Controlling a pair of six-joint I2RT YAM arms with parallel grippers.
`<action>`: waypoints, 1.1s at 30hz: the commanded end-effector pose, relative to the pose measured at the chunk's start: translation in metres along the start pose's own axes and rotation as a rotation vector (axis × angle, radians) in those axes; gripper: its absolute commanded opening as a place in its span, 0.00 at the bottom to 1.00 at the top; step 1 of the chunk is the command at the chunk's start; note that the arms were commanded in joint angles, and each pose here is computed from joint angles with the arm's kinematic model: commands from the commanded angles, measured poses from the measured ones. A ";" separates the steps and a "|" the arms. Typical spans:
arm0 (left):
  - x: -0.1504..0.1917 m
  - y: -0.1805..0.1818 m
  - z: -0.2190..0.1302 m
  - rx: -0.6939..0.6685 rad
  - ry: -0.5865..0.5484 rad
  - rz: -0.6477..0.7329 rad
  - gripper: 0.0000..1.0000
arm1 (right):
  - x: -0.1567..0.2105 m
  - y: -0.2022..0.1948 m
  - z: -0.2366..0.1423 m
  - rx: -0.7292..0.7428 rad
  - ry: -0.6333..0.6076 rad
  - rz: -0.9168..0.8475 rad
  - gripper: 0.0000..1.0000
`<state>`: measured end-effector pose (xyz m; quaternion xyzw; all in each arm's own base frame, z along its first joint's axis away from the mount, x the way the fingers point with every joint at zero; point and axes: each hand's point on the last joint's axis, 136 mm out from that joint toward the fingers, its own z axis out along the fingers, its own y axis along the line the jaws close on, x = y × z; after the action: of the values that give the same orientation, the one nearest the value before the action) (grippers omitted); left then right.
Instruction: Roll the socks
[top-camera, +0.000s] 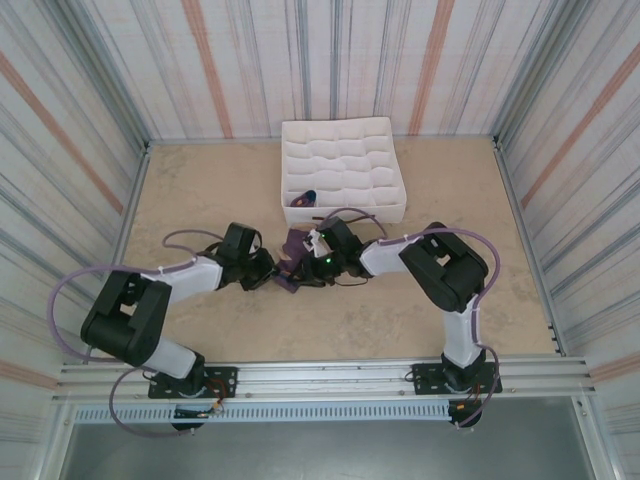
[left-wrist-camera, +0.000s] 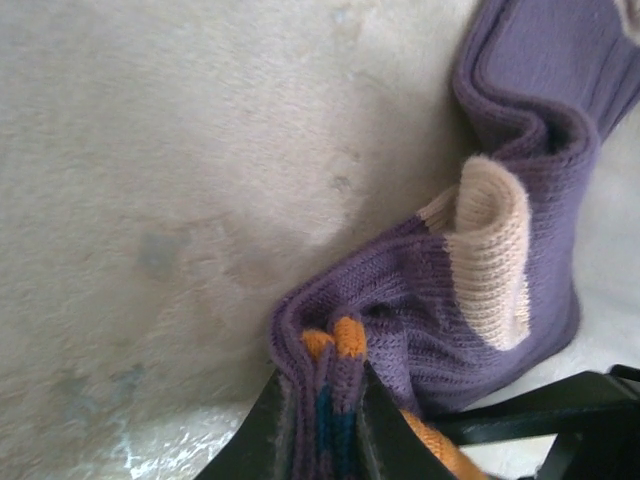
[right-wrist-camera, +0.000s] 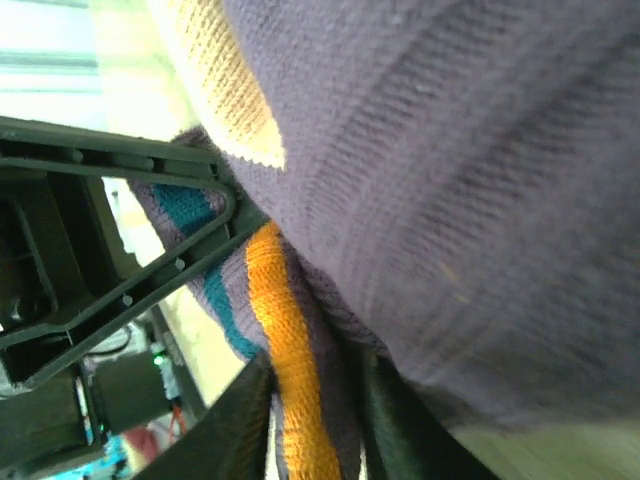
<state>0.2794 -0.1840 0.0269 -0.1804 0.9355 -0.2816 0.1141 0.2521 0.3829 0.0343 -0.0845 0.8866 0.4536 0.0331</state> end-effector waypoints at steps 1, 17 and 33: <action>0.030 0.029 0.001 -0.125 0.167 0.016 0.00 | 0.012 -0.047 -0.014 0.262 -0.052 -0.045 0.40; 0.027 0.021 -0.025 -0.216 0.266 0.122 0.00 | 0.029 0.040 -0.039 0.555 -0.294 -0.879 0.64; 0.035 0.027 -0.022 -0.216 0.296 0.109 0.00 | 0.050 0.065 0.013 0.588 -0.317 -1.094 0.62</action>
<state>0.2421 -0.1708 0.0302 -0.1024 0.9736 -0.2039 -0.0109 0.1864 0.4148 0.0658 -0.4425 0.7973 0.1327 0.3885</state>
